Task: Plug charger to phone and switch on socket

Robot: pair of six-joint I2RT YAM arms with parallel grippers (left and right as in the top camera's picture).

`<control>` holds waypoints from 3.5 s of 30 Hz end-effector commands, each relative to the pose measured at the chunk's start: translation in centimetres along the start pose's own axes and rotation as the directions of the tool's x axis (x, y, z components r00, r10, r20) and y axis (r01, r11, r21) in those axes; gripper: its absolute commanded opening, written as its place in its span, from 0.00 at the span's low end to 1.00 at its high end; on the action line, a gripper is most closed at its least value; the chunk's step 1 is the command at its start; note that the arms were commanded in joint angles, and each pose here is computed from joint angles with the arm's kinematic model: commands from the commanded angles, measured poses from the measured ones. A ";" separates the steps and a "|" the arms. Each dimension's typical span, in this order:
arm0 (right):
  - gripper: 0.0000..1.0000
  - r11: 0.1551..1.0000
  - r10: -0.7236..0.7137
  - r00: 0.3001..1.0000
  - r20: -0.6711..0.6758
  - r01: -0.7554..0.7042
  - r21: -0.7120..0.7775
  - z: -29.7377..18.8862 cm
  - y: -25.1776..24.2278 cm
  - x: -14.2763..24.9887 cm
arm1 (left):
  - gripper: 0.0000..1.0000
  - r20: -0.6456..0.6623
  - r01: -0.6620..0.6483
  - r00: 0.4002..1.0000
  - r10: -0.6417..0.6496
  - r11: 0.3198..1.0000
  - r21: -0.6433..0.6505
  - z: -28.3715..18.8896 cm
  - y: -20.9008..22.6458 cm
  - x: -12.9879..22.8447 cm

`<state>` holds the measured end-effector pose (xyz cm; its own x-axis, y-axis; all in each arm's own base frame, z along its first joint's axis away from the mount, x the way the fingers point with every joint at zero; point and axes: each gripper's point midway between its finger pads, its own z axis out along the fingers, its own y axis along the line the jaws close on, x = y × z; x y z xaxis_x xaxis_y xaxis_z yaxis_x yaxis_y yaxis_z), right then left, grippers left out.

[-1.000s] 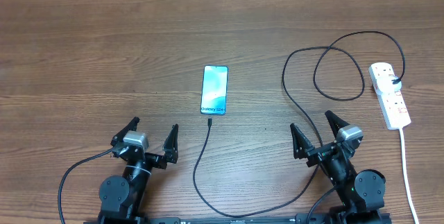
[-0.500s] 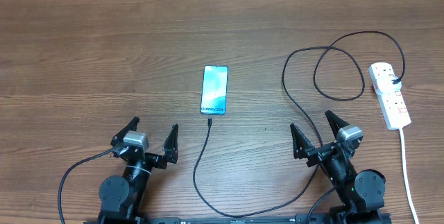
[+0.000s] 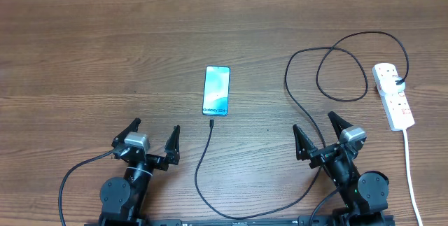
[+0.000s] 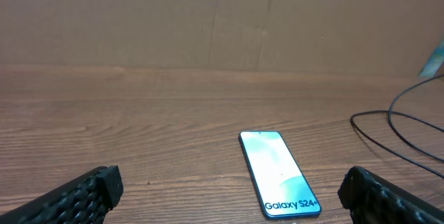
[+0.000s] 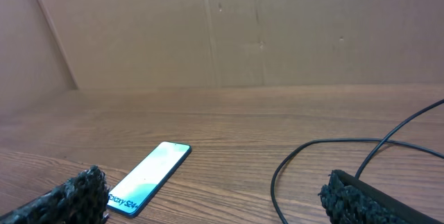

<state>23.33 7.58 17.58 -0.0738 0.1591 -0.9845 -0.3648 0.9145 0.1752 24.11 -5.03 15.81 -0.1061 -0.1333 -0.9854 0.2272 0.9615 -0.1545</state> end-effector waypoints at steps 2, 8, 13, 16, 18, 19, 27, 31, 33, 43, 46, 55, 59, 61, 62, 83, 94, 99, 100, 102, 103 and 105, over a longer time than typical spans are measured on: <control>1.00 1.000 0.001 1.000 0.007 0.000 -0.005 0.0 0.1 0.1 | 1.00 0.005 -0.020 1.000 0.020 1.000 0.002 0.0 -0.1 0.0; 1.00 1.000 0.001 1.000 0.007 0.000 -0.005 0.0 0.1 0.1 | 1.00 0.005 -0.020 1.000 0.020 1.000 0.002 0.0 -0.1 0.0; 1.00 1.000 0.001 1.000 0.007 0.000 -0.005 0.0 0.1 0.1 | 1.00 0.005 -0.020 1.000 0.020 1.000 0.002 0.0 -0.1 0.0; 1.00 1.000 0.001 1.000 0.007 0.000 -0.005 0.0 0.1 0.1 | 1.00 0.005 -0.020 1.000 0.020 1.000 0.002 0.0 -0.1 0.0; 1.00 1.000 0.001 1.000 0.007 0.000 -0.005 0.0 0.1 0.1 | 0.99 0.005 -0.020 1.000 0.020 1.000 0.002 0.0 -0.1 0.0; 1.00 1.000 0.001 1.000 0.007 -0.001 -0.005 0.0 0.1 0.1 | 1.00 0.005 -0.020 1.000 0.020 1.000 0.002 0.0 -0.1 0.0; 1.00 1.000 0.001 1.000 0.007 0.000 -0.005 0.0 0.1 0.1 | 1.00 0.005 -0.020 1.000 0.020 1.000 0.002 0.0 -0.1 0.0; 1.00 1.000 0.001 1.000 0.007 0.000 -0.005 0.0 0.1 0.1 | 1.00 0.005 -0.049 0.999 0.049 0.999 -0.022 0.0 0.4 0.0; 1.00 1.000 0.001 1.000 0.007 -0.001 -0.005 0.0 0.1 0.1 | 1.00 0.002 -0.085 0.996 0.085 0.993 -0.084 -0.1 1.4 0.0; 1.00 1.000 0.001 1.000 0.007 -0.001 -0.005 0.0 0.1 0.1 | 1.00 0.002 -0.083 0.996 0.084 0.992 -0.095 -0.1 1.6 0.0; 1.00 1.000 0.001 1.000 0.007 -0.001 -0.005 0.0 0.1 0.1 | 1.00 0.003 -0.082 0.997 0.083 0.992 -0.095 -0.1 1.6 -0.1; 1.00 1.000 0.001 1.000 0.007 -0.001 -0.005 0.0 0.1 0.1 | 0.99 0.082 -0.070 0.994 0.076 0.995 -0.074 -0.2 1.0 -2.1; 1.00 1.000 0.001 1.000 0.007 -0.001 -0.005 0.0 0.1 0.1 | 1.00 0.124 -0.044 0.992 0.034 0.996 0.082 -1.0 -2.0 -4.7; 1.00 1.000 0.001 1.000 0.007 -0.001 -0.005 0.0 0.1 0.1 | 1.00 0.115 0.005 0.993 -0.015 0.996 0.088 -1.6 -2.3 -6.2; 1.00 1.000 0.001 1.000 0.007 -0.001 -0.005 0.0 0.1 0.1 | 1.00 0.113 0.005 0.993 -0.015 0.996 0.088 -1.9 -2.5 -7.1; 1.00 1.000 0.001 1.000 0.007 -0.001 -0.005 0.0 0.1 0.1 | 1.00 -0.766 0.241 0.636 -0.093 0.967 0.083 4.6 -8.7 -18.7; 1.00 1.000 0.001 1.000 0.007 -0.001 -0.005 0.0 0.1 0.1 | 0.52 -0.919 0.379 0.352 -0.175 0.925 -0.031 12.8 -10.3 -11.2; 1.00 1.000 0.001 1.000 0.007 -0.001 -0.005 0.0 0.1 0.1 | 0.04 -0.957 0.312 0.210 -0.199 0.942 -0.128 13.7 -9.6 -6.3; 1.00 1.000 0.001 1.000 0.007 -0.001 -0.005 0.0 0.1 0.1 | 0.04 -0.959 0.269 0.183 -0.216 0.949 -0.163 14.0 -9.3 -5.1; 1.00 1.000 0.001 1.000 0.007 0.000 -0.005 0.0 0.1 0.1 | 0.04 -0.959 0.194 0.152 -0.238 0.959 -0.207 14.3 -8.8 -3.2; 1.00 1.000 0.001 1.000 0.007 0.000 -0.005 0.0 0.1 0.1 | 0.04 -0.960 0.159 0.141 -0.243 0.962 -0.220 14.4 -8.7 -2.4; 1.00 1.000 0.001 1.000 0.007 0.000 -0.005 0.0 0.1 0.1 | 0.04 -0.961 0.088 0.125 -0.248 0.967 -0.238 14.7 -8.7 -0.7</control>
<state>23.33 7.58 17.62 -0.0725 0.1597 -0.9845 -0.3654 0.9142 0.1752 35.89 -17.04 18.75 -0.9996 0.0157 -0.0243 0.0232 0.9366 -0.3496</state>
